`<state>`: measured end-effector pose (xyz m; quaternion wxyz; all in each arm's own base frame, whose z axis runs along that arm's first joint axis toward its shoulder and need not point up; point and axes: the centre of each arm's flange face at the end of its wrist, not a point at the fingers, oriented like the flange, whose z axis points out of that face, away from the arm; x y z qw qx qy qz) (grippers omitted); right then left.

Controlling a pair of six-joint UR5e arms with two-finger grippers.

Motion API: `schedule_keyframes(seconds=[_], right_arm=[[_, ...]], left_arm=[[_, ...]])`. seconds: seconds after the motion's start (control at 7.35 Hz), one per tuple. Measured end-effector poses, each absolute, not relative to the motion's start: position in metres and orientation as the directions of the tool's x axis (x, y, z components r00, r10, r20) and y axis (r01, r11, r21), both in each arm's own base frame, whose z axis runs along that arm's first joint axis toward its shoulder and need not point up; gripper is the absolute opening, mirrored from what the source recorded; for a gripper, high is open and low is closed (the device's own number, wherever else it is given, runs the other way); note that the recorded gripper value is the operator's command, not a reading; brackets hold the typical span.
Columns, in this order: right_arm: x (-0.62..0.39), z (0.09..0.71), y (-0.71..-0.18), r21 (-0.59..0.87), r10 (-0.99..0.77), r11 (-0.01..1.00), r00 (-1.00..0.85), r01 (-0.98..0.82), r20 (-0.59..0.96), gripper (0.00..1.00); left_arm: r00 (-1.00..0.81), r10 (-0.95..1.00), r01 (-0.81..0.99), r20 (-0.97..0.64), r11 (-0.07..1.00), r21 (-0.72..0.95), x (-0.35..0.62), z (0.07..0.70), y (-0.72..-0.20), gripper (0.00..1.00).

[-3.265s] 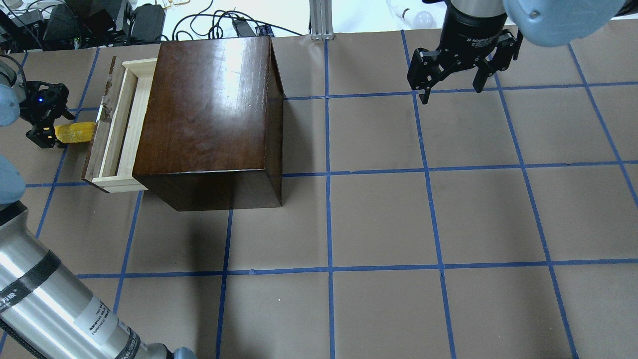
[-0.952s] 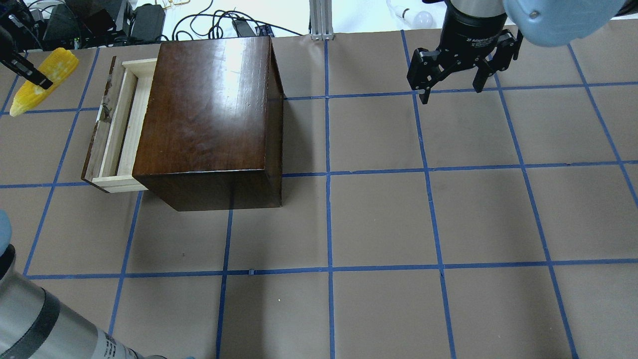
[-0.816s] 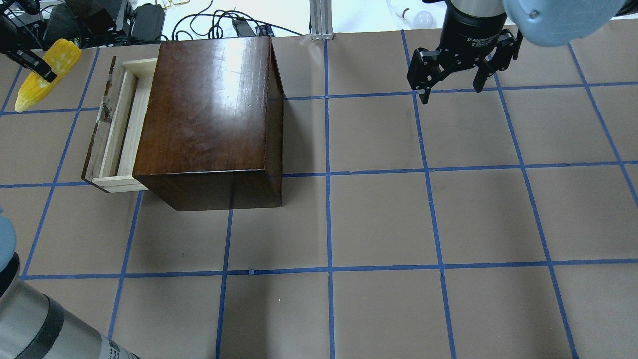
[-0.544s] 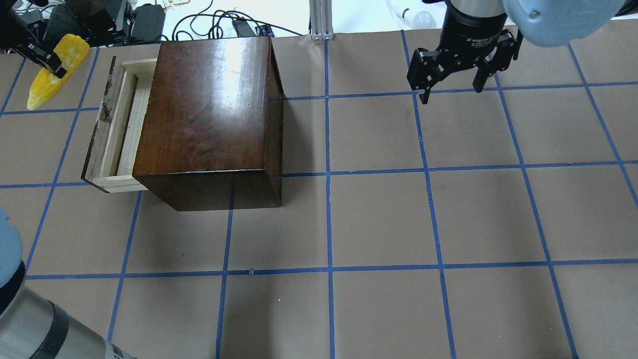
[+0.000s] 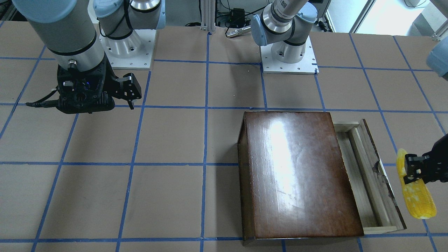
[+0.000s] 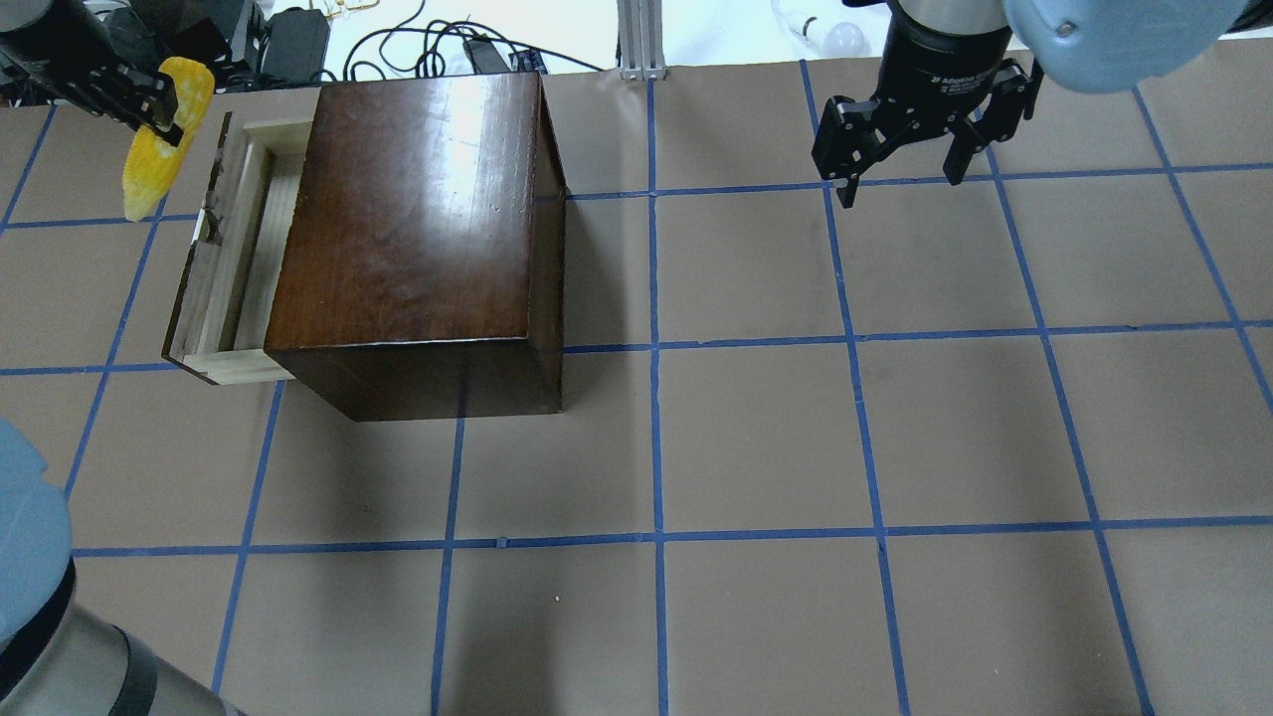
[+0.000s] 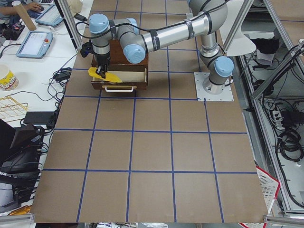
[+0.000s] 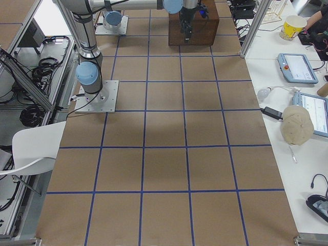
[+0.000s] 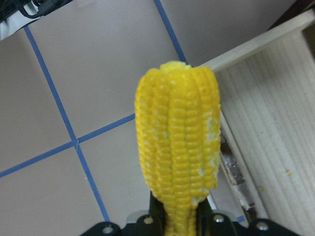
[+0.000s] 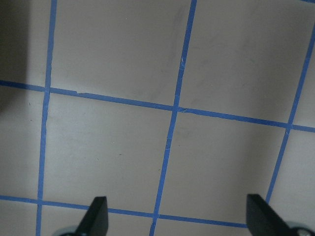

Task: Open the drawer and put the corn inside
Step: 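Lower the corn into the drawer and open the left gripper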

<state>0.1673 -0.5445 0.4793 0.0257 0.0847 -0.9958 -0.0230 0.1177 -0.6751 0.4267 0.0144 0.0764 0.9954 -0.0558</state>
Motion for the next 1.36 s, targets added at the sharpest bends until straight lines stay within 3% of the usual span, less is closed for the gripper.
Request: schedule_keyframes(seconds=[0.68,0.95,1.22,1.36], right_arm=[[0.167,0.479,-0.545,0.050,-0.169,0.985,-0.984,-0.167,0.047,1.00],[0.167,0.479,-0.545,0.050,-0.169,0.985,-0.985,-0.166,0.047,1.00],[0.167,0.479,-0.545,0.050,-0.170,0.985,-0.984,-0.167,0.047,1.00],[0.167,0.479,-0.545,0.050,-0.170,0.985,-0.984,-0.168,0.047,1.00]], left_arm=[[-0.999,0.028,0.027,0.027,0.999,-0.035,0.065,0.391,-0.673,0.04],[-0.999,0.022,0.021,0.038,1.000,-0.009,0.066,0.374,-0.670,0.11],[-0.999,0.012,0.012,0.043,1.000,0.006,0.069,0.367,-0.667,0.55],[-0.999,0.004,0.005,0.044,1.000,0.012,0.074,0.365,-0.666,0.67]])
